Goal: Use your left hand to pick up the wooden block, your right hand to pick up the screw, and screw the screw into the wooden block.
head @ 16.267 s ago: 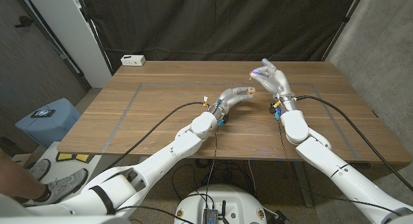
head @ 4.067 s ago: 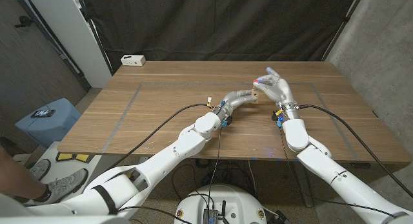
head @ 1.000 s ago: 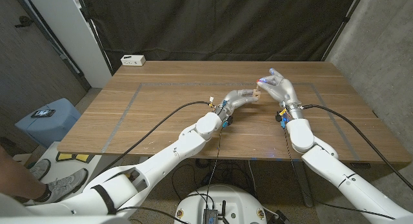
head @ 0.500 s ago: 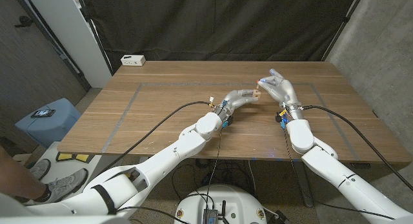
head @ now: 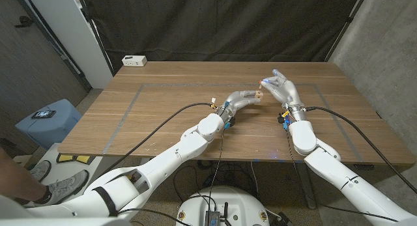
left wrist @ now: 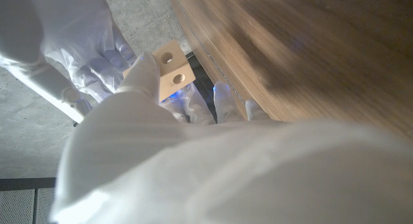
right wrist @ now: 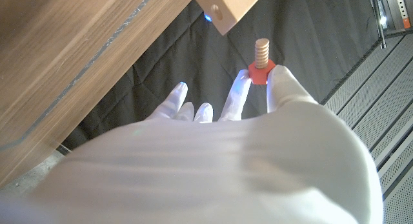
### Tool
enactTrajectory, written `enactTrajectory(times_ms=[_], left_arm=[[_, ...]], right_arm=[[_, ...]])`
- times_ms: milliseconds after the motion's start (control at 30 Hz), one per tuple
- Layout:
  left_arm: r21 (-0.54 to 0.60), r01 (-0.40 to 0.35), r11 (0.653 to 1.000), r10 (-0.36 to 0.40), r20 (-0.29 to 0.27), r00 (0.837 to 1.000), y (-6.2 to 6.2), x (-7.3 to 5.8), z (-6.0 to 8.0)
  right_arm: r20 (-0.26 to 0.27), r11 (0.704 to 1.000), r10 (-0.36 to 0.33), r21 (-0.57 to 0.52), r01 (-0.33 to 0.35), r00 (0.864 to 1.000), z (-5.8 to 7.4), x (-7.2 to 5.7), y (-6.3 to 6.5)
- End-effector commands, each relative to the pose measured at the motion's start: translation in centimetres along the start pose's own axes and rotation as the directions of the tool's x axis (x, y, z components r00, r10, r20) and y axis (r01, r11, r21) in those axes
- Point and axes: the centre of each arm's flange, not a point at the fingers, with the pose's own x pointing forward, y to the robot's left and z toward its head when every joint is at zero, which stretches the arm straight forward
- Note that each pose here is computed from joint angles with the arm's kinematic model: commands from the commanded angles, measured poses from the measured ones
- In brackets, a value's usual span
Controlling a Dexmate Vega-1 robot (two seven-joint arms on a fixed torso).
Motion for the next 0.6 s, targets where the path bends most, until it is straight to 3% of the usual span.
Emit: enactTrajectory(times_ms=[33,600], left_arm=[[-0.024,-0.008,1.000,0.007,-0.010,1.000,0.15,-0.08,-0.15],[-0.046,-0.013,0.999,0.012,-0.026,1.000,0.37,0.10,-0.30]], right_arm=[[0.004,1.000,0.000,0.000,0.000,1.000,0.09,-0.03,0.06],[0.004,1.000,0.011,0.000,-0.011,1.000,0.04,0.44,0.16]])
